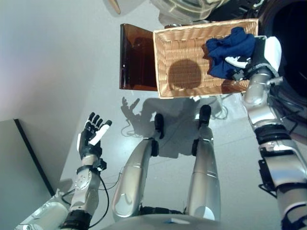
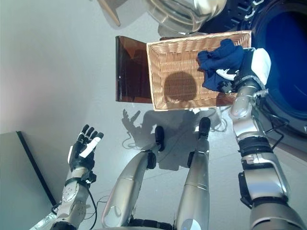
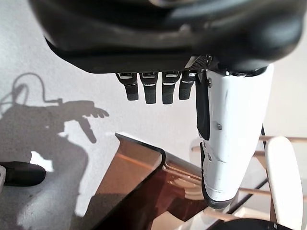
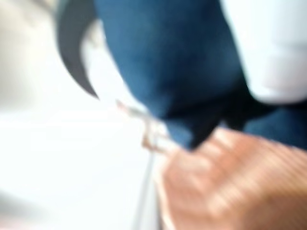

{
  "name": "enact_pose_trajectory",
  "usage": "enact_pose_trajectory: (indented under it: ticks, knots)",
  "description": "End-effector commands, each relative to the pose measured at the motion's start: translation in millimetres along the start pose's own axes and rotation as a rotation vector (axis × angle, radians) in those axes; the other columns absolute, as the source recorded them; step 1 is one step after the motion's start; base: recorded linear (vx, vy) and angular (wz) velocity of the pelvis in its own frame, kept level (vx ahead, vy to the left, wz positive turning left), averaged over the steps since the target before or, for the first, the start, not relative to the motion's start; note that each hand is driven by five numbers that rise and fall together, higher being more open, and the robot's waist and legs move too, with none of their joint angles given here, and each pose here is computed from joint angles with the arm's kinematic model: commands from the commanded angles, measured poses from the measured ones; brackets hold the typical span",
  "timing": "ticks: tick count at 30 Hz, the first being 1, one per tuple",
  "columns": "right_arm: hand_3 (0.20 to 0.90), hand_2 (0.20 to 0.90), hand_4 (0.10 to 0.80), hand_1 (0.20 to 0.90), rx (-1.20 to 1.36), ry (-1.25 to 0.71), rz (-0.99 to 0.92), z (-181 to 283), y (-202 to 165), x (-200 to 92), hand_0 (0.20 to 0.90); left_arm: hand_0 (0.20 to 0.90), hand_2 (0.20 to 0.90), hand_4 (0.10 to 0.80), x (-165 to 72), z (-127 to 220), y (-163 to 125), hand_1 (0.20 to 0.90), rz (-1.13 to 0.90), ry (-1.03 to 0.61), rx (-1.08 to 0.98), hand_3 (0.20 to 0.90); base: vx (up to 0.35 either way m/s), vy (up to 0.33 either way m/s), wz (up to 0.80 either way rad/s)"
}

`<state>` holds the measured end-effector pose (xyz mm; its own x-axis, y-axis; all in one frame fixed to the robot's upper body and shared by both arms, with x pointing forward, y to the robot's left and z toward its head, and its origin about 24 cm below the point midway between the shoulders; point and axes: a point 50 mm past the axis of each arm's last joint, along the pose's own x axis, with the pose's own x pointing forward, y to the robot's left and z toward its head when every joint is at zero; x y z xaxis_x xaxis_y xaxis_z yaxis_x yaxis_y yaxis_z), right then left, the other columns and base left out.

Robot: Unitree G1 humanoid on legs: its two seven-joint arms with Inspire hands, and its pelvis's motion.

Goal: Pick up the clothes and place them into the washing machine

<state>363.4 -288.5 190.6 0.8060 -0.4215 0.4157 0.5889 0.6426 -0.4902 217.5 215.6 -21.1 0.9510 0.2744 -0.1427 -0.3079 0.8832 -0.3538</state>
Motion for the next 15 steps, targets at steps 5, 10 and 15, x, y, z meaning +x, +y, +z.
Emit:
enact_pose_trajectory:
  ticks: [5, 10, 15]
  knots:
    - [0.2, 0.2, 0.3, 0.2, 0.419, -0.022, -0.167, -10, -31, -13, 0.2, 0.9, 0.9, 0.8, -15, -7, 34, 0.9, 0.083, 0.047, 0.093, 0.9, 0.048, -0.009, -0.02]
    - [0.2, 0.2, 0.3, 0.2, 0.701, 0.086, -0.247, -39, -41, -26, 0.2, 0.9, 0.9, 0.8, -16, -13, 34, 0.9, 0.083, 0.08, 0.099, 0.9, 0.015, -0.007, 0.0]
    - [0.2, 0.2, 0.3, 0.2, 0.981, 0.152, -0.331, -61, -47, -37, 0.2, 0.9, 0.9, 0.8, -19, -21, 36, 0.9, 0.089, 0.12, 0.098, 0.9, 0.0, 0.0, 0.0]
